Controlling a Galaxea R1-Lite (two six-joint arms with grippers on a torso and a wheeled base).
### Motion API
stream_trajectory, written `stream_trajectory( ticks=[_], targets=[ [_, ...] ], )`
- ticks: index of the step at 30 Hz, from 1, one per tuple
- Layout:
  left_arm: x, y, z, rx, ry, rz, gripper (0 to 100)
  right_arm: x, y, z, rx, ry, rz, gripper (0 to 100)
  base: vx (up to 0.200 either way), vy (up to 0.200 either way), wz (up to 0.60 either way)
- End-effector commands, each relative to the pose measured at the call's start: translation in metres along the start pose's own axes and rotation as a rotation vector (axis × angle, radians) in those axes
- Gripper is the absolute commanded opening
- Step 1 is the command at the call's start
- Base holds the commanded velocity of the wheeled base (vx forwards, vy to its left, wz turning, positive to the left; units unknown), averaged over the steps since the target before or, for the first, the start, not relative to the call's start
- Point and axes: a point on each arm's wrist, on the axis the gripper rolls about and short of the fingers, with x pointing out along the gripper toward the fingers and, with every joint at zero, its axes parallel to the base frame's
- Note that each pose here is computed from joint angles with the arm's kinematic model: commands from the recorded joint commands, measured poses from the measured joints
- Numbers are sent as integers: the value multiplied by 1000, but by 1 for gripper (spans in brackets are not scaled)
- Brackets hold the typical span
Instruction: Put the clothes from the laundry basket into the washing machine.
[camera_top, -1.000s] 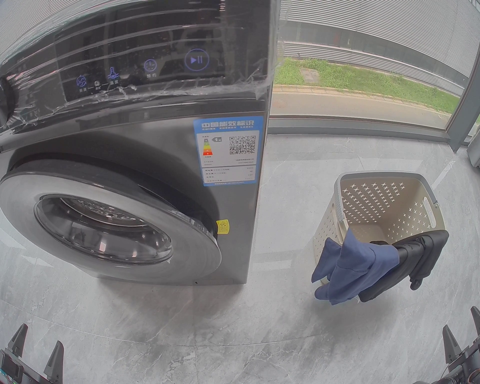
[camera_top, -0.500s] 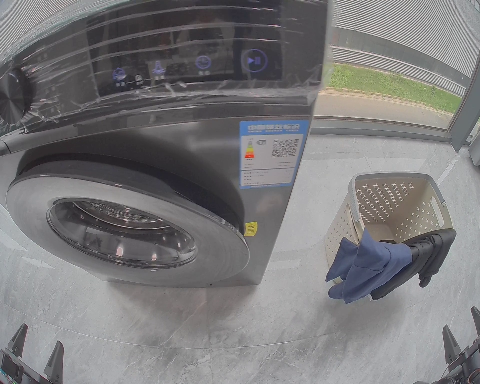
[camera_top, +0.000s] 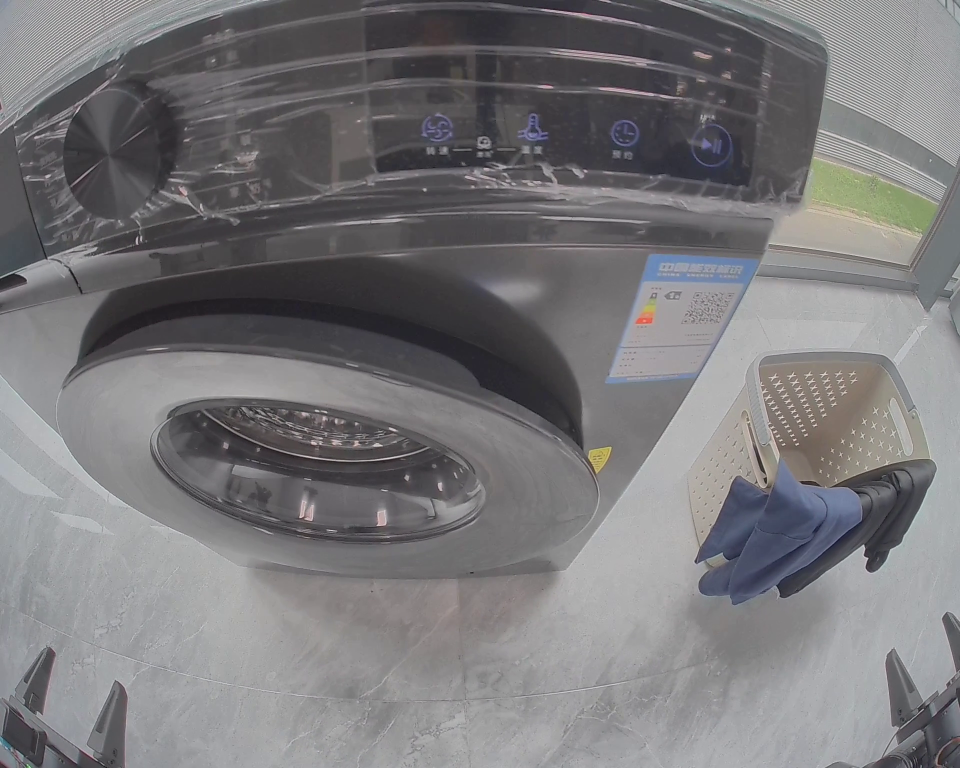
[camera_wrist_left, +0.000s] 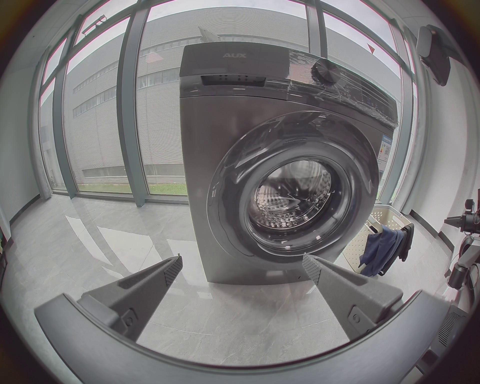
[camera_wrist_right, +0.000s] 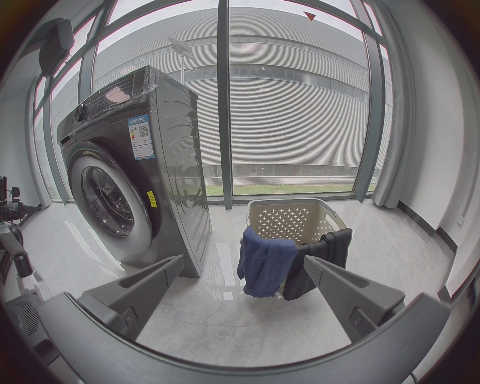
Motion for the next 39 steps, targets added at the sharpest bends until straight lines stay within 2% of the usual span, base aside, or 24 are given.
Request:
stream_trajectory(
  ticks=[1, 21, 39],
  targets=[
    [0, 0, -5, -1, -2, 0, 100, 0, 0, -5, 3, 1, -4, 100, 0, 200, 0],
    [0, 0, -5, -1, -2, 0, 100, 0, 0, -5, 5, 1, -7, 100, 0, 200, 0],
    [0, 0, -5, -2, -2, 0, 100, 0, 0, -5, 0, 1, -5, 100, 0, 0, 0]
  ],
)
